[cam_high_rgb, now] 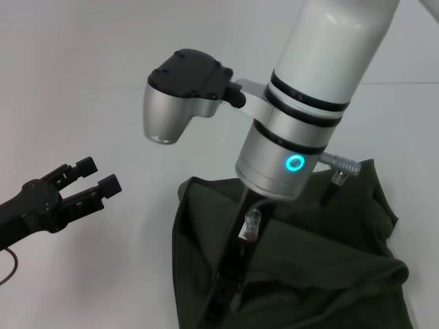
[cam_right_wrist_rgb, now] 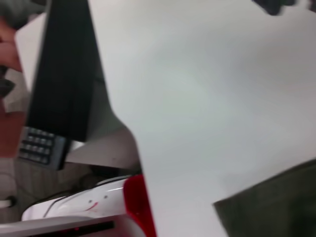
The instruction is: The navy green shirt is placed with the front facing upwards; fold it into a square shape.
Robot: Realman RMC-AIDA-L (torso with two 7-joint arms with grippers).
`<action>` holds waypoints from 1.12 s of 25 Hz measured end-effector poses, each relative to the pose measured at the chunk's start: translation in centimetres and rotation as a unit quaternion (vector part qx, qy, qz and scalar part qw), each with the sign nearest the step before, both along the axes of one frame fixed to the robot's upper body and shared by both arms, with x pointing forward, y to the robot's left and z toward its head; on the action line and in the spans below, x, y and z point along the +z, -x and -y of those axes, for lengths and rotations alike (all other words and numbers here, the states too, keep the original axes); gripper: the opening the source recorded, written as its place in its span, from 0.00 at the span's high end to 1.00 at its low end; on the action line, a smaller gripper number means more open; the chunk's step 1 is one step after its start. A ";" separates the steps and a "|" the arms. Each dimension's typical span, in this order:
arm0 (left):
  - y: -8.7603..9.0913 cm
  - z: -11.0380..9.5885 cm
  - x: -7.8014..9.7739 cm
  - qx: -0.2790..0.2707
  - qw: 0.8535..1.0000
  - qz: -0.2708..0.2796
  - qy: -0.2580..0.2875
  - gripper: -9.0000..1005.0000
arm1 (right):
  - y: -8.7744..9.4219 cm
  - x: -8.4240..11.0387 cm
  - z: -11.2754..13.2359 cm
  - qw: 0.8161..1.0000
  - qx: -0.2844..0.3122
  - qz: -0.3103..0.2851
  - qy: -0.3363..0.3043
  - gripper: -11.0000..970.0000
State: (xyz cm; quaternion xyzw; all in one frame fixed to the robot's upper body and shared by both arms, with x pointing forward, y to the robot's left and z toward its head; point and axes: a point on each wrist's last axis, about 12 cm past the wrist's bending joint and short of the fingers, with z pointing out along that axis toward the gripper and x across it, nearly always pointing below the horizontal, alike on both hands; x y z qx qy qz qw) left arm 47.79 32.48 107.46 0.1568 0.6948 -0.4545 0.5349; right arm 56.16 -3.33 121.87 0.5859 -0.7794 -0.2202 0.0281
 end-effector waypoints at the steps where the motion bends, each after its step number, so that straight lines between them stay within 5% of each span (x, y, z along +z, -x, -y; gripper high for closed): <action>1: 0.0 0.0 0.0 0.000 1.000 0.000 0.000 0.06 | 0.2 0.0 -0.1 1.000 0.003 -0.006 0.000 0.06; 14: 0.0 0.2 -0.2 0.001 1.000 -0.002 0.000 0.06 | 1.1 -0.9 0.8 0.998 -0.002 -0.043 0.054 0.07; 28: -0.2 0.2 -0.3 0.005 1.000 0.000 -0.002 0.06 | 0.8 -2.6 -0.4 0.997 0.052 0.020 0.044 0.07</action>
